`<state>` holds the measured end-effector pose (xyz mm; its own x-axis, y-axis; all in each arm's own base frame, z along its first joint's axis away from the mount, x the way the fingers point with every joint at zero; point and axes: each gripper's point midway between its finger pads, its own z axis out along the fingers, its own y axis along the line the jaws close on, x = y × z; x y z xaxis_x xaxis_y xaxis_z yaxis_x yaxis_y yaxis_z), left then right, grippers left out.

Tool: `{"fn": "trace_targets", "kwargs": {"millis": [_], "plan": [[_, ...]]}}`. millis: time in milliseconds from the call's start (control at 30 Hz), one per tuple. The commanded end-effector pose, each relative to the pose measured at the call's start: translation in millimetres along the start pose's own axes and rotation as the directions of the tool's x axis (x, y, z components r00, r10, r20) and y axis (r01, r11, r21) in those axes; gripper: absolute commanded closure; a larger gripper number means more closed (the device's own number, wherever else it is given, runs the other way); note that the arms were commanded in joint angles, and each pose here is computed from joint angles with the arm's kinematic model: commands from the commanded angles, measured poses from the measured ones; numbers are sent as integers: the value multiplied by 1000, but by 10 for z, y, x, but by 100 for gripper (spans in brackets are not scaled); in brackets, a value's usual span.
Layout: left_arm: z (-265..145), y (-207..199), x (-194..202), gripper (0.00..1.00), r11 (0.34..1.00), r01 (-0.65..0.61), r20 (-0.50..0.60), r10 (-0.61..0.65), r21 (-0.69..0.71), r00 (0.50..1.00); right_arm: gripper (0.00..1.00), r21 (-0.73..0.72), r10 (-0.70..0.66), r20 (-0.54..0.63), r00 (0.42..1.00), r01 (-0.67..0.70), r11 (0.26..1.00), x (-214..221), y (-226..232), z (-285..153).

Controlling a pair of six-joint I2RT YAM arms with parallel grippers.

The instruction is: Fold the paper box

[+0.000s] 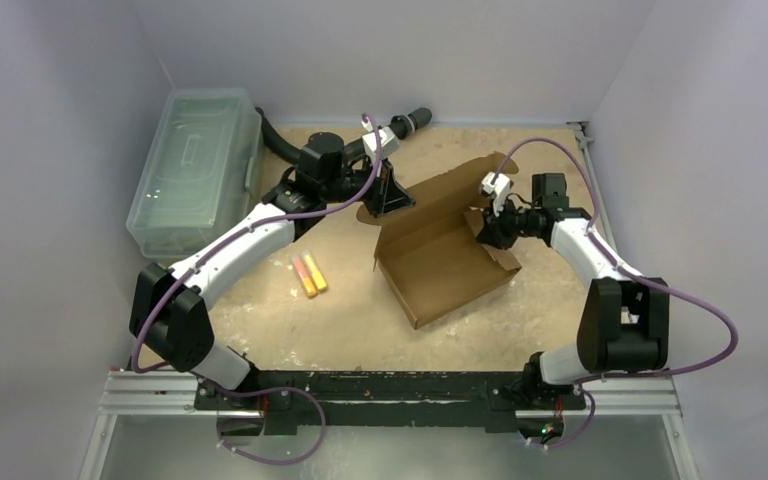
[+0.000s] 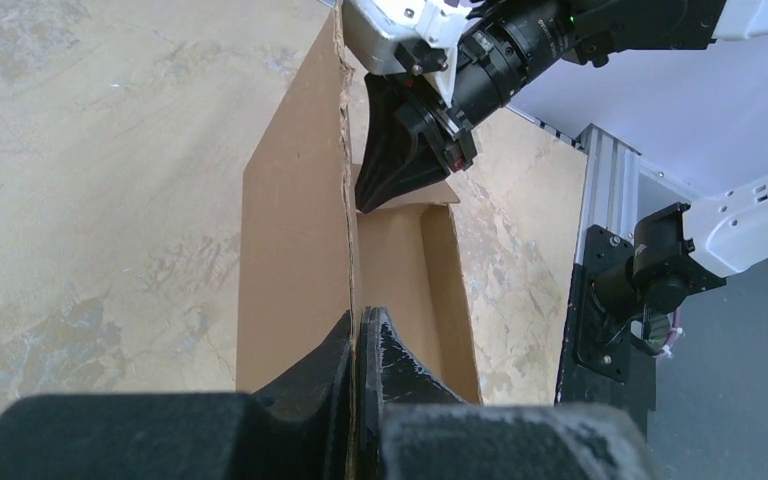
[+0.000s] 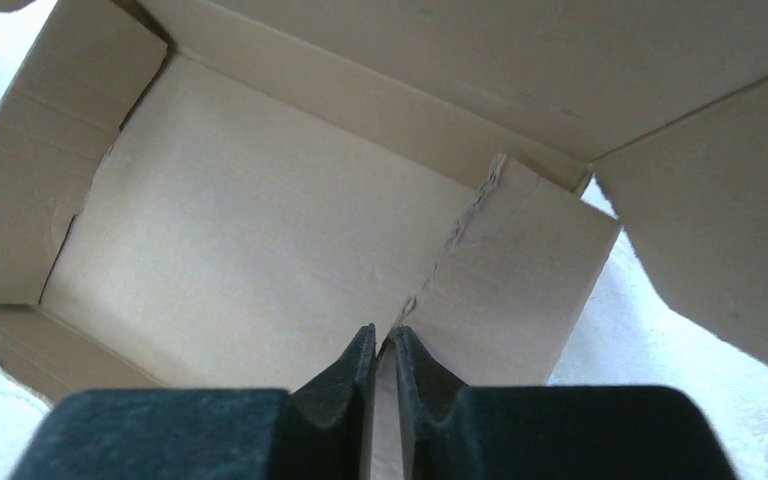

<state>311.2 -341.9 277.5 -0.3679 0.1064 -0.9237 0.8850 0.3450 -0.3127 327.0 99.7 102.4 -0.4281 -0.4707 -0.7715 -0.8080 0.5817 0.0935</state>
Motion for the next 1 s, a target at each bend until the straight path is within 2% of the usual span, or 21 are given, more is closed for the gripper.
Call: {"fn": "trace_targets", "kwargs": {"millis": [0, 133, 400, 767, 867, 967], "plan": [[36, -44, -196, 100, 998, -54, 48, 53, 22, 997, 89, 80, 0, 49, 999, -4, 997, -154, -148, -59], [46, -52, -189, 100, 998, -51, 46, 49, 26, 998, 100, 123, 39, 67, 997, -47, 991, -119, -273, -122], [100, -66, -140, 100, 999, -37, 33, 36, 31, 999, 100, 79, 88, 71, 994, -94, 992, -8, -295, -138], [117, -24, -22, 100, 999, -45, -12, 46, 19, 999, 70, 43, 123, 212, 970, -135, 990, -79, -341, -565], [112, -26, -42, 100, 999, -47, -8, 48, 18, 999, 57, 59, 174, 240, 955, -193, 979, -21, -436, -667], [112, -46, -63, 100, 999, -50, -3, 50, 22, 999, 47, 56, 283, 247, 927, -305, 951, 101, -548, -684]]}}
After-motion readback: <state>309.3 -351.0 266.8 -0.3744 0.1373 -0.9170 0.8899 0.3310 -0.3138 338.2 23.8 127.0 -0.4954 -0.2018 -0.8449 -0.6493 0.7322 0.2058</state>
